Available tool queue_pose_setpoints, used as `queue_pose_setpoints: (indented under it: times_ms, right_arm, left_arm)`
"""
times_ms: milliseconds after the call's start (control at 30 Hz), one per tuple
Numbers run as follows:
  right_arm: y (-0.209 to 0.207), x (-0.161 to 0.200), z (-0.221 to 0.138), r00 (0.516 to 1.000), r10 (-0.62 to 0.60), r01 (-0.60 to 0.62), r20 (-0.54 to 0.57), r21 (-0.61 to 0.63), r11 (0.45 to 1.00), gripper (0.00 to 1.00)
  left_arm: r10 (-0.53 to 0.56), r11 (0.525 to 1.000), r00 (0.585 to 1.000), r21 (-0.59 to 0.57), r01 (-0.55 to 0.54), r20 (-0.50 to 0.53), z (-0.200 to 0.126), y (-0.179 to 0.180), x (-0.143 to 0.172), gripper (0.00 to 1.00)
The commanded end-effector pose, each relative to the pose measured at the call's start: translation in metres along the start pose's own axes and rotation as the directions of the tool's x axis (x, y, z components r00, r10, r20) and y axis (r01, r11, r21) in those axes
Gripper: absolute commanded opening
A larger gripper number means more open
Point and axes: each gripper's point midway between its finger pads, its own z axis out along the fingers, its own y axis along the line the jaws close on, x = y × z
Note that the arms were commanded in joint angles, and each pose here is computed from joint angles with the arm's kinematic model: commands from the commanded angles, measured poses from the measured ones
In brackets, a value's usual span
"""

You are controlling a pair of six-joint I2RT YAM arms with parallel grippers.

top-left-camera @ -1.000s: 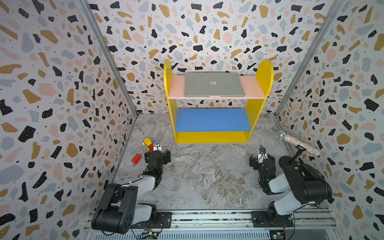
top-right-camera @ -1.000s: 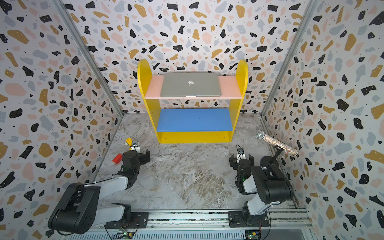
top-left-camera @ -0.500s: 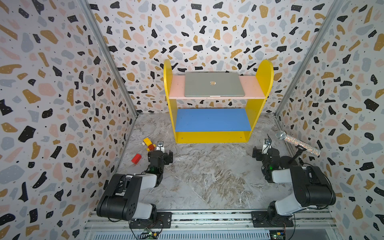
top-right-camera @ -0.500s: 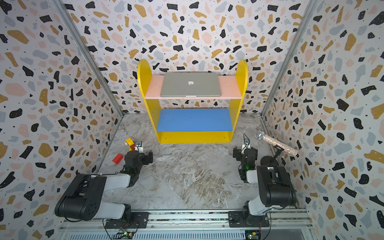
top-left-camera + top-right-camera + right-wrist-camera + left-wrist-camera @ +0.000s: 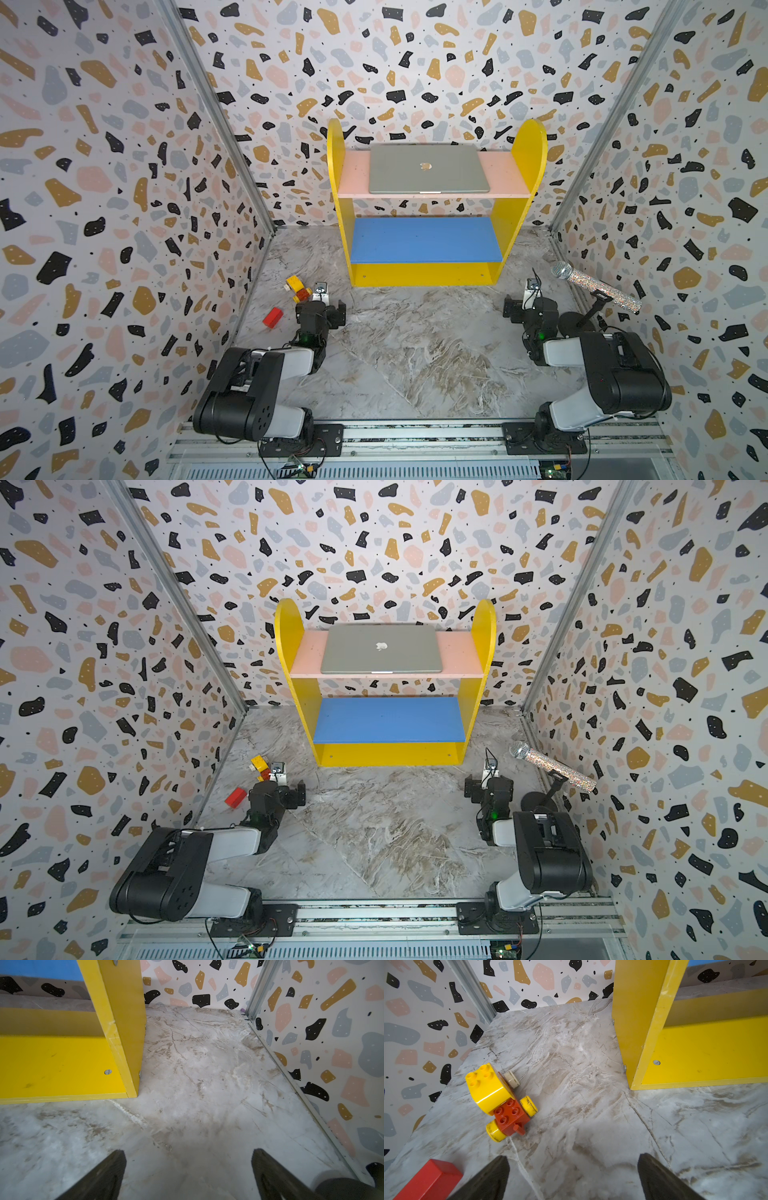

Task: Close the laptop lid and set it aside
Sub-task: Reset both arms

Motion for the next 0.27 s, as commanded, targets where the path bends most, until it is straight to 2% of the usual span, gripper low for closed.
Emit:
queue_pose_setpoints:
  times_ms: [0, 233]
  right_arm:
    - [0.0135, -0.0075, 0.0037, 1.0, -0.023, 0.022, -0.004, -0.081, 0.996, 1.0]
    - [0.0138, -0.0079, 0.0027, 1.0, -0.021, 0.021, 0.001, -0.084, 0.996, 1.0]
  left_arm:
    - [-0.008, 1.0, 0.998, 0.014, 0.007, 0.068, 0.0031, -0.0007, -0.0228, 1.0]
    - [-0.025, 0.999, 0.998, 0.04, 0.022, 0.066, 0.0025, 0.0008, -0.0225, 1.0]
